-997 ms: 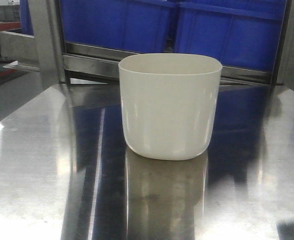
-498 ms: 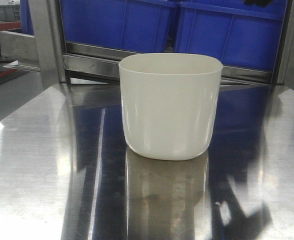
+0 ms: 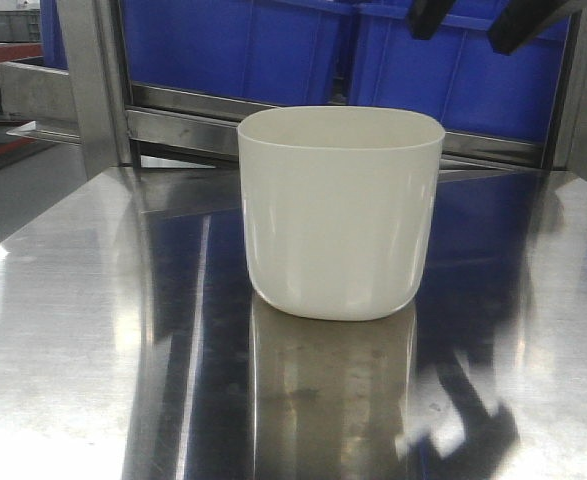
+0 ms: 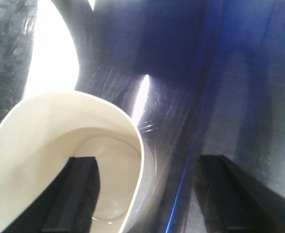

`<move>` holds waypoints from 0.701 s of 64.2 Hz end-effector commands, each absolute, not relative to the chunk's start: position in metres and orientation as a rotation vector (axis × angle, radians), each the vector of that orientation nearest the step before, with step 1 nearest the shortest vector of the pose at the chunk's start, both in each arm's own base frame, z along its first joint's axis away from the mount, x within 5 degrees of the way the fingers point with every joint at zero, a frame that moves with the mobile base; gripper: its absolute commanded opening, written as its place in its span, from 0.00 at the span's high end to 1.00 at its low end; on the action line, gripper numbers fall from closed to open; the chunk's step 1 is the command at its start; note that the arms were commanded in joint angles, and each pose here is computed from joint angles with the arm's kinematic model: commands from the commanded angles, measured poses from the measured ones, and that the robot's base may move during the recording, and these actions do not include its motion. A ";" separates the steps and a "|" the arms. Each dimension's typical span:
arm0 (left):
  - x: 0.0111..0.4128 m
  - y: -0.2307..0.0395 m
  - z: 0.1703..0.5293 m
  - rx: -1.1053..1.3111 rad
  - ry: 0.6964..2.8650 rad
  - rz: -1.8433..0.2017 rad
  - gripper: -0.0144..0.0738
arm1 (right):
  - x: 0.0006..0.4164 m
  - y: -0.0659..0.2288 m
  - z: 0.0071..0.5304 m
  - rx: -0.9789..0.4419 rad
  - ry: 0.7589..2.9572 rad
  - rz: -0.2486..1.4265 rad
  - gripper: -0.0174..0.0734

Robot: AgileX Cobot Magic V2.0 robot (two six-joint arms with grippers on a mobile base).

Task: Move white bin to right shelf second layer
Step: 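Lower the right gripper into the white bin's rim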

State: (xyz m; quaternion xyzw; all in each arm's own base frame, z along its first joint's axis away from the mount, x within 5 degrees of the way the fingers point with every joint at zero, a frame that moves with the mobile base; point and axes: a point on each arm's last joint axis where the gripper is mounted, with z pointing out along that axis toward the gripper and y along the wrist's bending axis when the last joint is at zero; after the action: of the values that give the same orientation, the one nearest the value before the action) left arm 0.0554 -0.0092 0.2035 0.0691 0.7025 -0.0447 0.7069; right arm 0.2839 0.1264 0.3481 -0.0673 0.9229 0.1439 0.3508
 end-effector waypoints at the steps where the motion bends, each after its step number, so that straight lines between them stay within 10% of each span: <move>1: 0.056 -0.009 0.199 0.139 1.501 -0.107 0.74 | 0.281 0.125 0.373 -0.181 2.275 0.402 0.20; 45: 0.056 -0.009 0.199 0.139 1.501 -0.107 0.74 | 0.312 0.140 0.322 -0.174 2.442 0.382 0.20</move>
State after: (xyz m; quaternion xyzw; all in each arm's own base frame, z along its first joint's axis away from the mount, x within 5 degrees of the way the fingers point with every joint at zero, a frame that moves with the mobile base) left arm 0.0554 -0.0092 0.2035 0.0691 0.7025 -0.0447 0.7069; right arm 0.3088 0.1389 0.3022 -0.0624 0.9485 0.1313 0.2815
